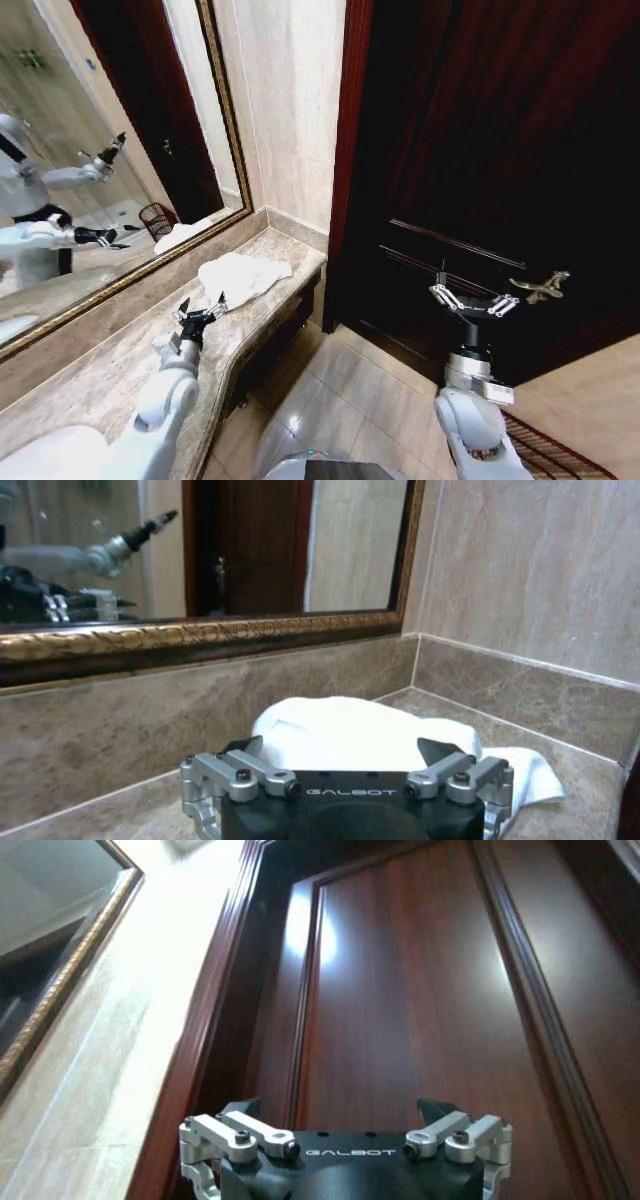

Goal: Discard the used towel into the hamper.

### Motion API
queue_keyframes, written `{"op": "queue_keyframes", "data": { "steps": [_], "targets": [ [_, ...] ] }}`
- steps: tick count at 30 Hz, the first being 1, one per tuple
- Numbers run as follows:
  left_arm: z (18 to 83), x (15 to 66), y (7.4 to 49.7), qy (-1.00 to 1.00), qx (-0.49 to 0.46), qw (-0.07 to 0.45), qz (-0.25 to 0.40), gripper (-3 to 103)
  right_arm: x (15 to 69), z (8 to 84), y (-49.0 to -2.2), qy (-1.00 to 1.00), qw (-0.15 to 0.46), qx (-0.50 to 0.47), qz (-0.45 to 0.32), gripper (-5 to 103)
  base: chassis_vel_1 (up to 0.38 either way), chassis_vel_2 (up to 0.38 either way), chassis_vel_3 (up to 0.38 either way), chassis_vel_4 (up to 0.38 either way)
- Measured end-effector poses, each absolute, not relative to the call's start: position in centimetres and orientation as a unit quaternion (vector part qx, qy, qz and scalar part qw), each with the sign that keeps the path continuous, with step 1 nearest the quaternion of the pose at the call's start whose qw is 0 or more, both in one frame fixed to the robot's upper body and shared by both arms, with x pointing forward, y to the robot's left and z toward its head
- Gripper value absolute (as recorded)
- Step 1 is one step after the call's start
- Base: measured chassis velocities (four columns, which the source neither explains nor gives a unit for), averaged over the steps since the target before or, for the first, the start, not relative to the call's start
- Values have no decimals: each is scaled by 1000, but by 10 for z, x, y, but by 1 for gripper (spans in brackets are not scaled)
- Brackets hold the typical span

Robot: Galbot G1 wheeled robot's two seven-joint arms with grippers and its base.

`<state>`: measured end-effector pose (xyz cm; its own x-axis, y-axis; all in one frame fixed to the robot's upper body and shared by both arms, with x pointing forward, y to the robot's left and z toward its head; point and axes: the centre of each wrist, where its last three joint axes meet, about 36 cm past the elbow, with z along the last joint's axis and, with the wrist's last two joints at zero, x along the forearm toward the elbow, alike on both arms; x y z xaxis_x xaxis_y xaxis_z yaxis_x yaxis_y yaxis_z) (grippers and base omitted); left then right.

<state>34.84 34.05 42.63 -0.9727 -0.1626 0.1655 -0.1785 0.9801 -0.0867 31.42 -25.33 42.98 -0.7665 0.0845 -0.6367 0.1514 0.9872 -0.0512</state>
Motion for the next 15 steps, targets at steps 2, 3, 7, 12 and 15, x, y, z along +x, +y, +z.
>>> {"op": "queue_keyframes", "data": {
  "steps": [2, 3, 7, 12, 15],
  "targets": [
    [426, 355, 344, -992, 82, 84, 53, 100, 314, 429, -254, 939, 334, 61, -49, 100, 0, 0, 0, 0],
    [424, 363, 348, -991, 80, 88, 54, 100, 314, 427, -254, 940, 332, 60, -49, 100, 0, 0, 0, 0],
    [413, 389, 363, -991, 71, 101, 60, 100, 314, 423, -255, 942, 324, 64, -55, 100, 0, 0, 0, 0],
    [403, 404, 378, -989, 68, 112, 69, 100, 316, 417, -257, 945, 312, 69, -62, 100, 0, 0, 0, 0],
    [398, 410, 384, -988, 64, 117, 80, 100, 318, 415, -258, 947, 308, 68, -64, 100, 0, 0, 0, 0]
  ]
}}
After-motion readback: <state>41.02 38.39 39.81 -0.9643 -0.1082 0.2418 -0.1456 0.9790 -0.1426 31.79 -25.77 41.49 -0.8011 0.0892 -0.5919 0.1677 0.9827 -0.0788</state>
